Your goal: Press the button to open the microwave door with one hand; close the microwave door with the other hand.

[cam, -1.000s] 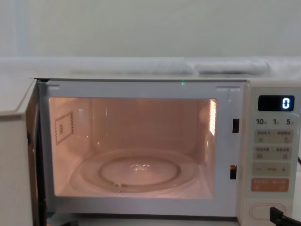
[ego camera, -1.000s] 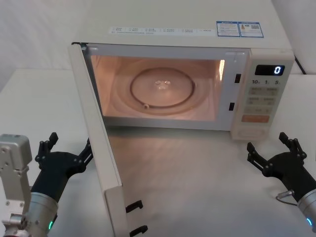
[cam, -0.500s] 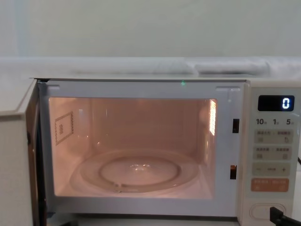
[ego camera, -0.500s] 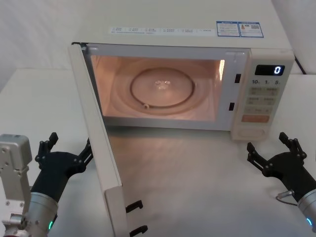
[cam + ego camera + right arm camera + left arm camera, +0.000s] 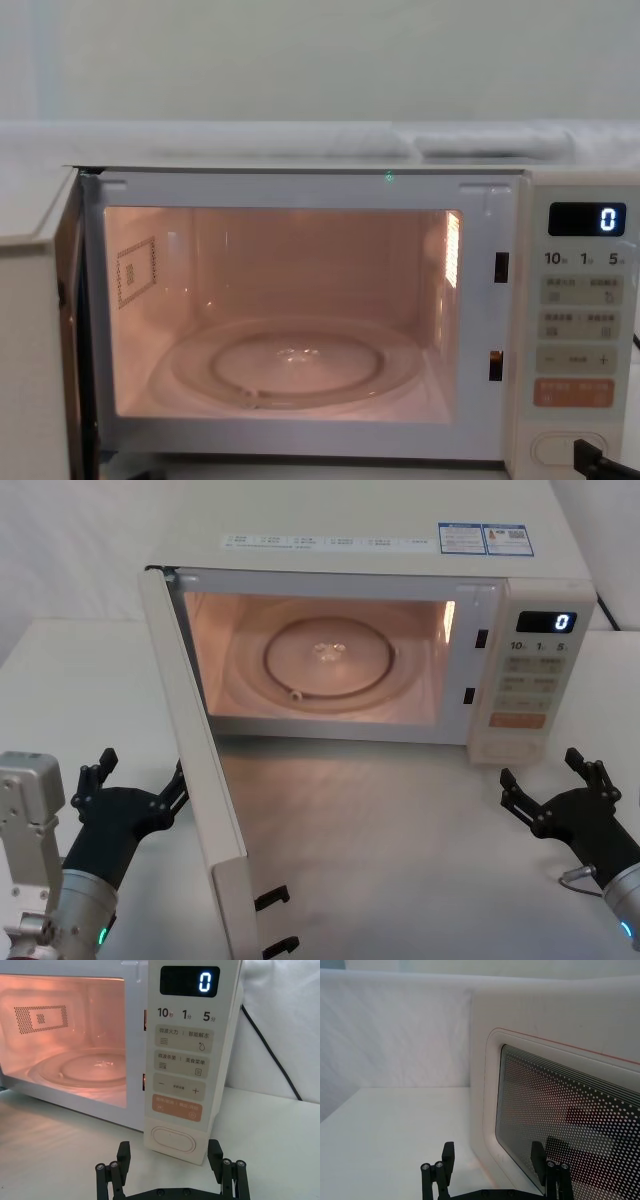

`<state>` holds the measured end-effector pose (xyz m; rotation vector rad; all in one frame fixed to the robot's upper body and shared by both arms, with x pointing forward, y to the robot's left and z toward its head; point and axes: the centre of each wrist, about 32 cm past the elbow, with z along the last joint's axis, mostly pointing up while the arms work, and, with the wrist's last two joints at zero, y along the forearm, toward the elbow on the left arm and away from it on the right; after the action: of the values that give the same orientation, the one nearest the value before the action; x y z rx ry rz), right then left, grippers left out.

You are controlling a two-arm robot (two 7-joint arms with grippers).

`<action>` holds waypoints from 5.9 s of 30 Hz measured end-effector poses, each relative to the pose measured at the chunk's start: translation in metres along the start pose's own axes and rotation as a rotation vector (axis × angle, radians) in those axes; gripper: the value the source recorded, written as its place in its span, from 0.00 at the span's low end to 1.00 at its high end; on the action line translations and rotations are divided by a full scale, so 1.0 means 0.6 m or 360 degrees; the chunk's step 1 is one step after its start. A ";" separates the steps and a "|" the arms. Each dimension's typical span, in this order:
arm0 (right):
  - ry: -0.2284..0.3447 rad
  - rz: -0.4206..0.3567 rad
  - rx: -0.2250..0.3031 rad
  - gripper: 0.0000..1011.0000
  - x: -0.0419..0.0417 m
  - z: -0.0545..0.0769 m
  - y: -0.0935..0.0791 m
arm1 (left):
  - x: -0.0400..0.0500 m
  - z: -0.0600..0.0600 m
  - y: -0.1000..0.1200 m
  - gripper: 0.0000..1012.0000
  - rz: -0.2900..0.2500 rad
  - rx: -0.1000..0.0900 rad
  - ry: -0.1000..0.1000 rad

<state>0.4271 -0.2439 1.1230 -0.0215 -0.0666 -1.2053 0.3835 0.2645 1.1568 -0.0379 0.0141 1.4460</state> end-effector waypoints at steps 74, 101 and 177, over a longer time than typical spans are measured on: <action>0.0000 0.0000 0.0000 0.99 0.000 0.000 0.000 | 0.004 0.024 0.007 0.00 -0.0010 -0.0024 -0.0014; 0.0000 0.0000 0.0000 0.99 0.000 0.000 0.000 | 0.088 0.135 0.064 0.00 -0.0312 -0.0258 -0.0014; 0.0000 0.0000 0.0000 0.99 0.000 0.000 0.000 | 0.007 0.139 -0.079 0.00 -0.0802 -0.0107 0.0114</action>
<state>0.4271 -0.2439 1.1230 -0.0213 -0.0667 -1.2053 0.4297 0.2656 1.2408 -0.1388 0.0136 0.9405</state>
